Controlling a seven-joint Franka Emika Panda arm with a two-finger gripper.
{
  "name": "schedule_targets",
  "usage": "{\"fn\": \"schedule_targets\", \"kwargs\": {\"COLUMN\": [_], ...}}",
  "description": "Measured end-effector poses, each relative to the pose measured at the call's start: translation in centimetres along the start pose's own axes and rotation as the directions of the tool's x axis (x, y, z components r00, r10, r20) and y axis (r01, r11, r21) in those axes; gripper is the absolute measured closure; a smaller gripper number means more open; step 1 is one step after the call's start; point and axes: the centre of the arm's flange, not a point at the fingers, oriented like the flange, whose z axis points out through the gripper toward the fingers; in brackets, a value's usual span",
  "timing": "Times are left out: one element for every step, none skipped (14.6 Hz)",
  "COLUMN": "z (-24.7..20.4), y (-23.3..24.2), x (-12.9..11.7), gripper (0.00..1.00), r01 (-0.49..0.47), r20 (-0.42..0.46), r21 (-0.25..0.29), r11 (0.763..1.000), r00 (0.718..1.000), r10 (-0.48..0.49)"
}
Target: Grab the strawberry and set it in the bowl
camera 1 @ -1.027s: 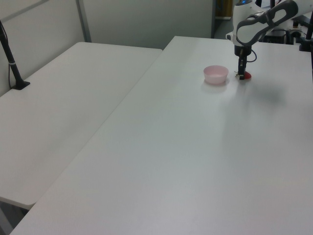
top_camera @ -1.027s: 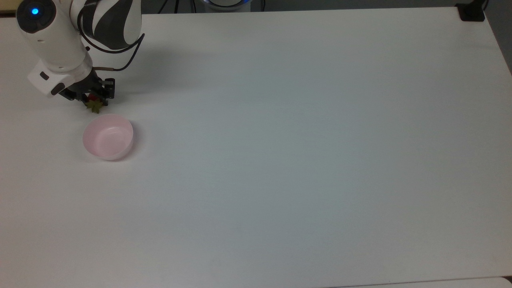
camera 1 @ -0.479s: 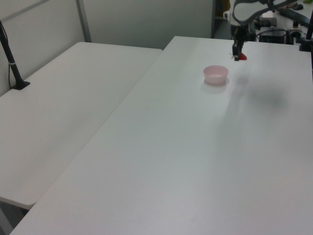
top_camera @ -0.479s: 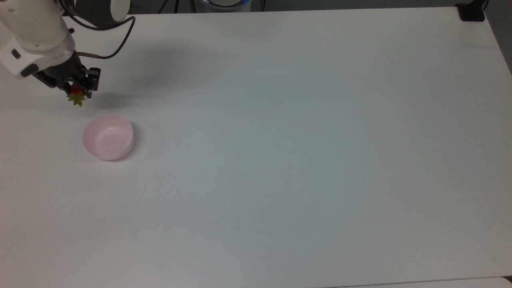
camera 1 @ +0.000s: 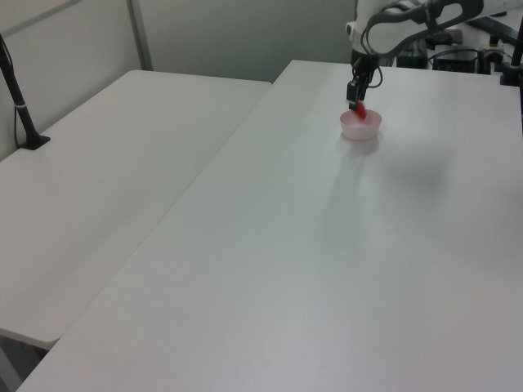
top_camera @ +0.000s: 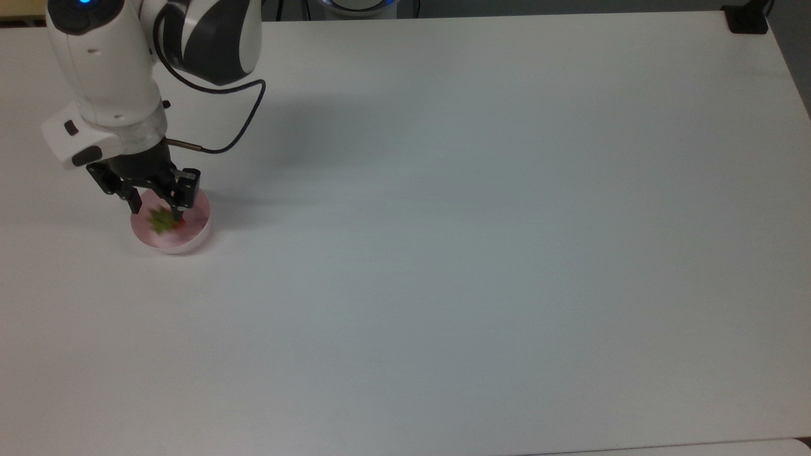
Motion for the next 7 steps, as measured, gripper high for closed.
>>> {"fn": "schedule_targets", "kwargs": {"z": [0.2, 0.1, -0.7, -1.4, -2.5, -5.1, -8.0], "y": [-0.2, -0.4, -1.3, -2.3, -4.0, -7.6, -11.1], "x": [0.0, 0.2, 0.6, 0.8, 1.0, 1.1, 0.9], "gripper": [0.31, 0.2, 0.04, 0.0, 0.0, 0.0, 0.0], "r01": [0.002, 0.004, 0.005, 0.007, 0.01, 0.02, 0.03], "r20": [0.002, -0.001, -0.011, -0.006, 0.01, 0.03, 0.05], "r21": [0.001, 0.001, 0.002, 0.006, 0.013, 0.024, 0.033], "r11": [1.0, 1.0, 1.0, 1.0, 1.0, 1.0, 0.999], "r00": [1.0, 1.0, 1.0, 1.0, 1.0, 0.999, 0.998], "r10": [-0.002, -0.004, -0.004, -0.007, -0.01, -0.02, -0.032]}}
